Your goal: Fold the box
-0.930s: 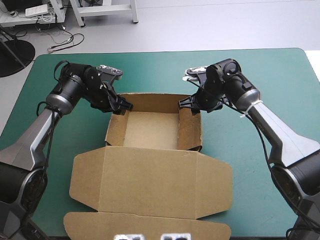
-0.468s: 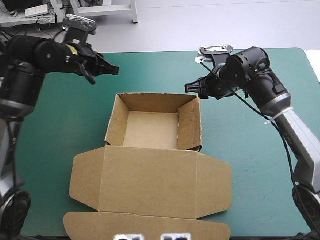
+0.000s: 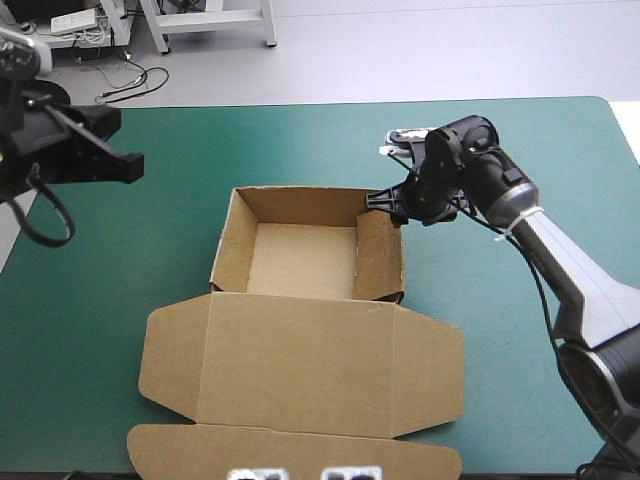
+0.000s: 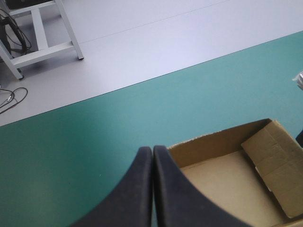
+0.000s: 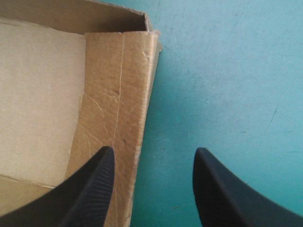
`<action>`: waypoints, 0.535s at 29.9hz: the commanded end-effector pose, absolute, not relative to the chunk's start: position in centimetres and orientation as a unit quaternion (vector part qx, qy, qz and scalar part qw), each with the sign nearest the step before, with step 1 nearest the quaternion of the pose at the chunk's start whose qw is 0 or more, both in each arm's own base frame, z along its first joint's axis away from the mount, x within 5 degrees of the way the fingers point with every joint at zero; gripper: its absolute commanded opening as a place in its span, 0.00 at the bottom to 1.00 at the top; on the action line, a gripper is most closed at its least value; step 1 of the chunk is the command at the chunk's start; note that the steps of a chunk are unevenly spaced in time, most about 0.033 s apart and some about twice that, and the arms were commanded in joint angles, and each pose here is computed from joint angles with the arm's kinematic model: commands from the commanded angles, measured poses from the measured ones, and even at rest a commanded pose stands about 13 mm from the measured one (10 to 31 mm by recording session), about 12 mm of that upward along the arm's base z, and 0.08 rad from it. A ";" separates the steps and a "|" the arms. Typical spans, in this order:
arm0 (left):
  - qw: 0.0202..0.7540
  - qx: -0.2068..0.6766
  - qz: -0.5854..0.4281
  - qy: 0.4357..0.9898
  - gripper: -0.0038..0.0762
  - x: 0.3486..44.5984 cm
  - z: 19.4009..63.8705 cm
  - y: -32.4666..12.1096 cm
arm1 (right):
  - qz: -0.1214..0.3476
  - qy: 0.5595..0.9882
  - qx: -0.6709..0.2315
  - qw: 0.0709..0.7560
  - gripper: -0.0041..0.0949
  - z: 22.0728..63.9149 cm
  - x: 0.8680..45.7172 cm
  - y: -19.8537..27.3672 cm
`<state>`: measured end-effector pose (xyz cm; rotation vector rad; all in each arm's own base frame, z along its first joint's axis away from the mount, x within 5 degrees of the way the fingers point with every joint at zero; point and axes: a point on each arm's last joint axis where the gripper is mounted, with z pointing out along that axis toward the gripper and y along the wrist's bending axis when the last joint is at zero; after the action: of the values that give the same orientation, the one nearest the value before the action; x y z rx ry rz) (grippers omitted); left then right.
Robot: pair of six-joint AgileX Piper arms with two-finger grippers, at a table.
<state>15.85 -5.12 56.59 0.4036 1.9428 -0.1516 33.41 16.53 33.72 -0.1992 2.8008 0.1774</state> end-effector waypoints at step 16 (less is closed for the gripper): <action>0.445 0.175 -0.028 0.878 0.04 7.7 45.3 -2.1 | 0.066 0.983 -0.121 0.120 0.02 29.0 36.1 18.1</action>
<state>8.68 -2.40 46.33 0.4331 2.1488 -0.0715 36.17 18.74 26.26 -0.3181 2.9724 0.1971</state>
